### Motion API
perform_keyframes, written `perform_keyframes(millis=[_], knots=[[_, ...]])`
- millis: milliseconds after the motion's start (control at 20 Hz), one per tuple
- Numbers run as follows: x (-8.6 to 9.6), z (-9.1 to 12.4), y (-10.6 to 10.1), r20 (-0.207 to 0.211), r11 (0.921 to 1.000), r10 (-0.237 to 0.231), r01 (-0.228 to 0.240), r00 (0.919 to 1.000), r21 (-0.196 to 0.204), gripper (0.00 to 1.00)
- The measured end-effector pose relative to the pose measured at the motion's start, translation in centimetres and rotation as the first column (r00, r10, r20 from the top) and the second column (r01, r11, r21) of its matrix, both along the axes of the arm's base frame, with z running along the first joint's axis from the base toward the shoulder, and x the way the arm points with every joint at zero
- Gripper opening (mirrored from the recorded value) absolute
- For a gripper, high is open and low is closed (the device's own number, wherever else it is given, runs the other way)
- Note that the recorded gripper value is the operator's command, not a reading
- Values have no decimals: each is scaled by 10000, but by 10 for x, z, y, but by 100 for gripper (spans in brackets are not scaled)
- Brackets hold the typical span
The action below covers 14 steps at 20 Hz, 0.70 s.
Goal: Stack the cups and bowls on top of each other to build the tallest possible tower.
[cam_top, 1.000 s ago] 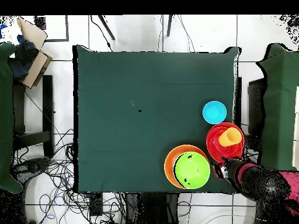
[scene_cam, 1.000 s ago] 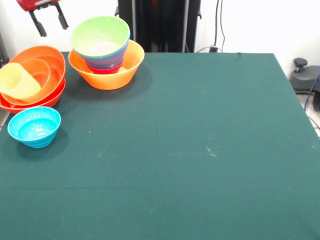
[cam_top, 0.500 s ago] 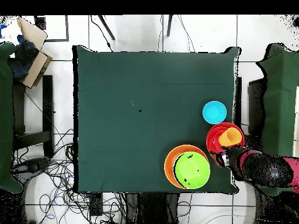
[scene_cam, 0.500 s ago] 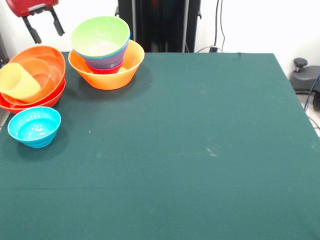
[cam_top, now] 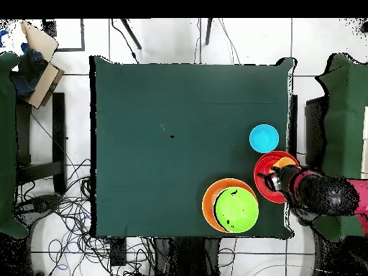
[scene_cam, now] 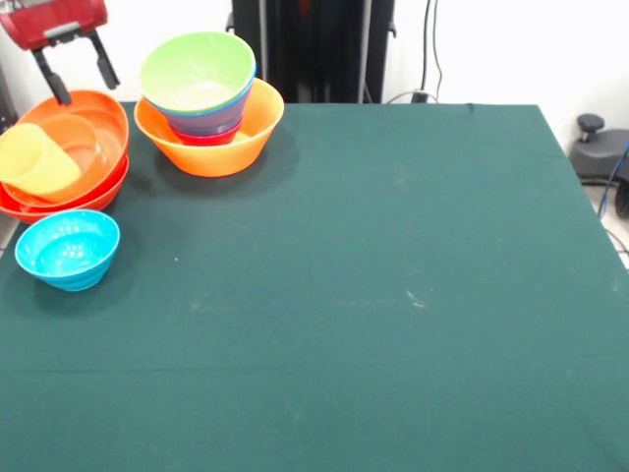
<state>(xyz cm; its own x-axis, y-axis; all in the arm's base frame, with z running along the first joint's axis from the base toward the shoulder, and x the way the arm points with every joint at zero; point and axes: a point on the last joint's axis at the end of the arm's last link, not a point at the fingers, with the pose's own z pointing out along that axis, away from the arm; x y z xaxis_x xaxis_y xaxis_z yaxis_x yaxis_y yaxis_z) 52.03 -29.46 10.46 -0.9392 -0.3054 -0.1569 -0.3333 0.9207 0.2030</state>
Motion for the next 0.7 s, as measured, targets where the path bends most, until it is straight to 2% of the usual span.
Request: perform_keyframes(millis=[250,700], knots=[[5,-25,9,342,9998,136,-140,9993,116,100],[3,-65,22,886,9992,326,-343,9955,181,100]])
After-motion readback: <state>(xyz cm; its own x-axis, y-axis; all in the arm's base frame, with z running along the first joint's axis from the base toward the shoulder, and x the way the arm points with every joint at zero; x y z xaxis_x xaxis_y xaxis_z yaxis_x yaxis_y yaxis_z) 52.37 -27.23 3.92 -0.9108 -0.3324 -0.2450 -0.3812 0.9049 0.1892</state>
